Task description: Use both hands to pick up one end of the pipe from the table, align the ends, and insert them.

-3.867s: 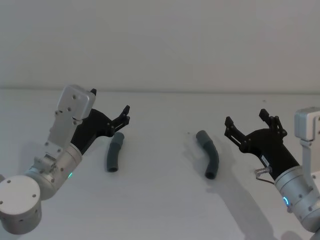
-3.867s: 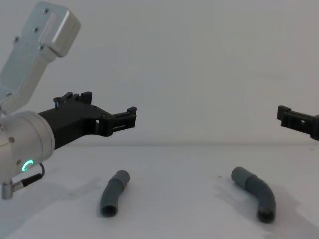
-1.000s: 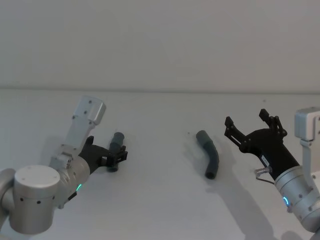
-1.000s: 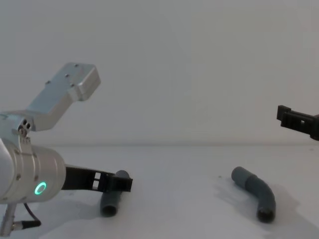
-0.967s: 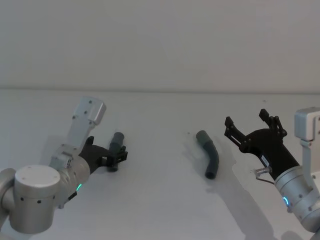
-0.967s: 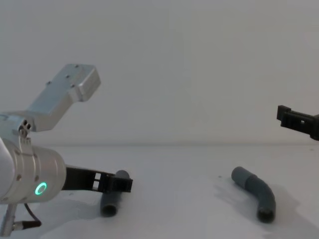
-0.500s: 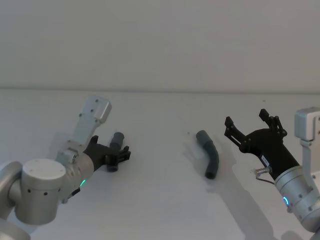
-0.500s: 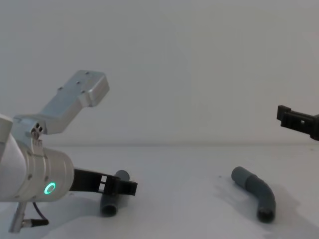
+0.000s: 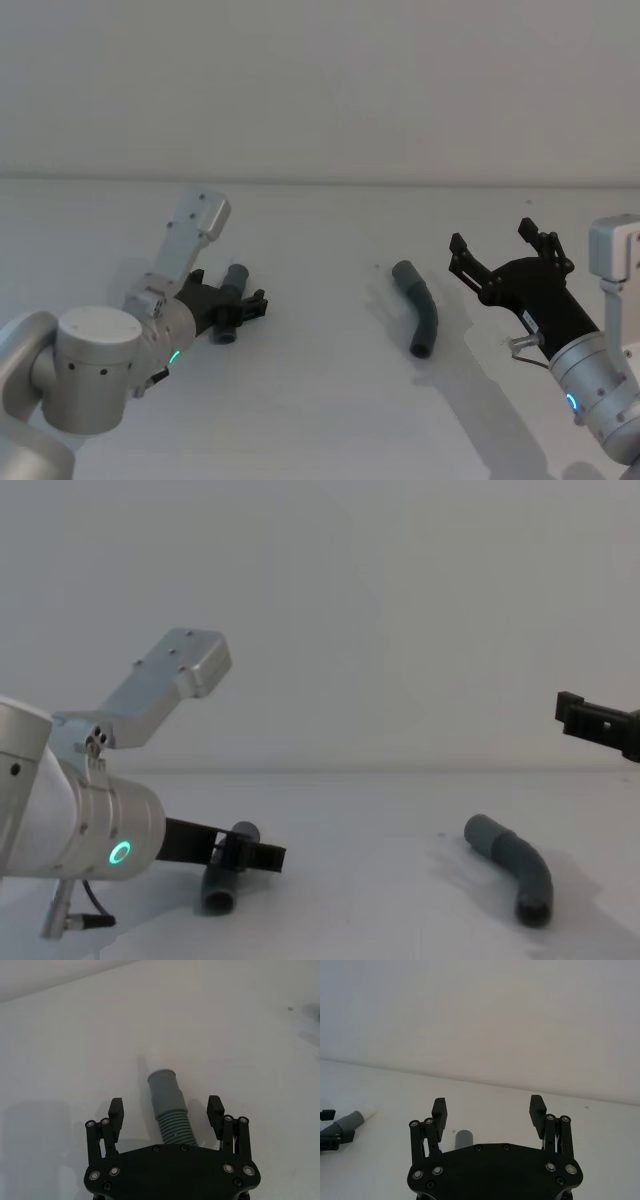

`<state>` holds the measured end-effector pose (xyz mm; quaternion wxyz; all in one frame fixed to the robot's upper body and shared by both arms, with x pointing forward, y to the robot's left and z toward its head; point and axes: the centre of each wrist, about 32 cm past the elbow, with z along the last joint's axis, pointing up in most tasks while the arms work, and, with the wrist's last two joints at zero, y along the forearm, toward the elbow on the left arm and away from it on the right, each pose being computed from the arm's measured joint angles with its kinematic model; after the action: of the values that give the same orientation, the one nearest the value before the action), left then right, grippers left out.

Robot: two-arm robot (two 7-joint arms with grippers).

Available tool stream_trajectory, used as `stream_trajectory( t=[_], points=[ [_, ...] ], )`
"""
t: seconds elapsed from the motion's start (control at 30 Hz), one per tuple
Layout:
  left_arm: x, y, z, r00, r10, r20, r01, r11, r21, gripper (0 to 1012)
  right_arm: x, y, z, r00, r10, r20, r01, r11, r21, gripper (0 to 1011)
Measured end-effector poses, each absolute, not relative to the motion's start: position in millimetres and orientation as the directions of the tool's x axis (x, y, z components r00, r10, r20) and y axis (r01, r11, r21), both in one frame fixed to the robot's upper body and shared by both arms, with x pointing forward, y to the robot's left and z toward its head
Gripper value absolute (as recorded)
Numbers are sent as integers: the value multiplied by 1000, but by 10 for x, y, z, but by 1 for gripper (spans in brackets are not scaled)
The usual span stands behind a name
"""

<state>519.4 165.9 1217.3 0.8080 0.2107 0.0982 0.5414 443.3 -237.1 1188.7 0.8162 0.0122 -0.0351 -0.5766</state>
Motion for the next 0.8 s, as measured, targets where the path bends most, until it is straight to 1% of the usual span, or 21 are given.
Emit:
stream_trajectory(
  t=[0.5, 0.53, 0.57, 0.63, 0.7, 0.77, 0.8],
  points=[
    [5265, 1628, 12185, 395, 918, 46, -821, 330, 465, 997, 4433, -2371, 11887, 333, -942, 43, 940, 335, 60, 1000],
    [5267, 1627, 12185, 395, 918, 45, -821, 330, 466, 987, 4433, -2371, 11887, 333, -942, 43, 940, 335, 60, 1000],
    [5271, 1626, 12186, 395, 918, 43, -820, 331, 466, 954, 4433, -2371, 11887, 333, -942, 43, 940, 335, 60, 1000],
    [5275, 1623, 12186, 396, 917, 41, -819, 333, 467, 942, 4433, -2371, 11887, 333, -942, 43, 940, 335, 60, 1000],
    [5278, 1622, 12186, 396, 917, 40, -819, 333, 467, 866, 4433, -2371, 11887, 333, -942, 43, 940, 335, 60, 1000],
    [5281, 1621, 12188, 396, 917, 38, -819, 334, 467, 833, 4433, -2371, 11887, 333, -942, 43, 940, 335, 60, 1000],
    [5283, 1620, 12188, 397, 917, 37, -818, 335, 467, 796, 4433, -2371, 11887, 333, -942, 43, 940, 335, 60, 1000]
  ],
)
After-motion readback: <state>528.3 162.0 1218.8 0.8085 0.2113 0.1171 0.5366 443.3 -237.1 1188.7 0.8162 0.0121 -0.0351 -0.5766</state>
